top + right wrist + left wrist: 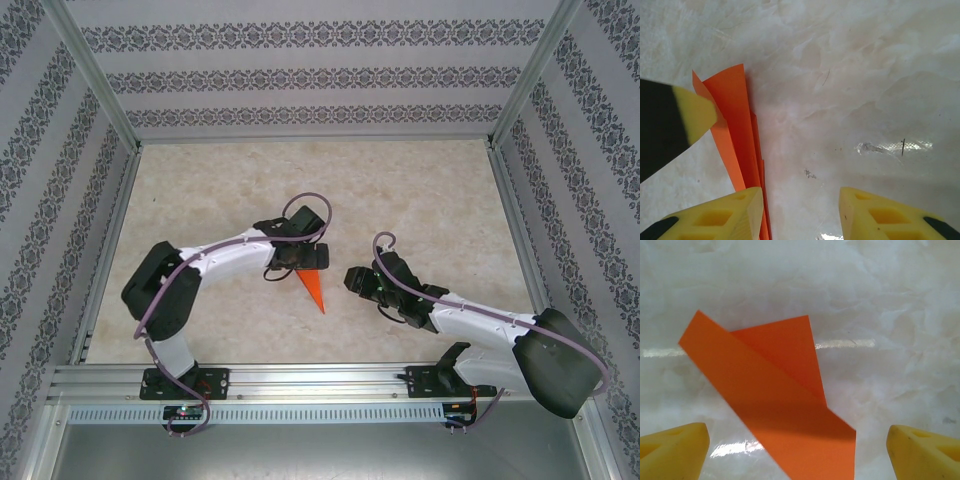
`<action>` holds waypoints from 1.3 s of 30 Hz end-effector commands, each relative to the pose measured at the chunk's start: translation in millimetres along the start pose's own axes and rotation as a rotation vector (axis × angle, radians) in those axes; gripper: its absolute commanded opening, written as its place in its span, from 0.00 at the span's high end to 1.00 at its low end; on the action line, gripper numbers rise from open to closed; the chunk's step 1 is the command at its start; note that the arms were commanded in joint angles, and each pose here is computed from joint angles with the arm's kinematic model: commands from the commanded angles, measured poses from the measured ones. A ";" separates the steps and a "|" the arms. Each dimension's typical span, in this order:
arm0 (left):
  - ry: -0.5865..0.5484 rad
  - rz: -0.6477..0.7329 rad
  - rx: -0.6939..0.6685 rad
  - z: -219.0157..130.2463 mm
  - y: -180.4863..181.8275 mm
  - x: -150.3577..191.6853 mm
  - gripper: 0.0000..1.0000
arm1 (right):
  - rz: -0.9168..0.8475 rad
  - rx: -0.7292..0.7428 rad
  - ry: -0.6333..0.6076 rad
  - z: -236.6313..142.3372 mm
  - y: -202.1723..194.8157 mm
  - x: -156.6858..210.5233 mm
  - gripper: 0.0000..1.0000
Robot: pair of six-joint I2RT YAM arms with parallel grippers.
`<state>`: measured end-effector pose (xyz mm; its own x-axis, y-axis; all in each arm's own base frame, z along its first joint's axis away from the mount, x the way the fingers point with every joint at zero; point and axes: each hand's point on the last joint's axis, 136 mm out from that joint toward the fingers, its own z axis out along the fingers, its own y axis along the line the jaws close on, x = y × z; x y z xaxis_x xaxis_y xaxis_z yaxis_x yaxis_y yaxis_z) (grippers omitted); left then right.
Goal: Fold a paper plane with a square sheet of paper (pick it up from the middle)
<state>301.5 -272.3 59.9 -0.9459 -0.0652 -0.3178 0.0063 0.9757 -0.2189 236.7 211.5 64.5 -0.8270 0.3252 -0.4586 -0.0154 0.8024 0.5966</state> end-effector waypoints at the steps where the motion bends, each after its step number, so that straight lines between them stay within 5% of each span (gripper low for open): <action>1: 0.030 0.009 -0.111 2.9 5.3 7.7 0.08 | 0.012 -0.003 -0.021 -1.2 -3.8 -2.2 0.56; 21: 0.011 0.068 -0.122 -17.5 13.0 13.2 0.45 | 0.007 -0.009 -0.012 -0.5 -0.7 -2.7 0.53; 39: -0.021 0.055 -0.124 -22.2 37.4 29.3 0.86 | -0.158 -0.167 0.195 44.0 65.3 22.7 0.56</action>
<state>262.7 -229.8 50.9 -0.9574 -0.0021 -0.2889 0.0148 0.9983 -0.0566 241.3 275.0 56.2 -0.9030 0.1425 -0.4053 -0.1572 0.7684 0.6204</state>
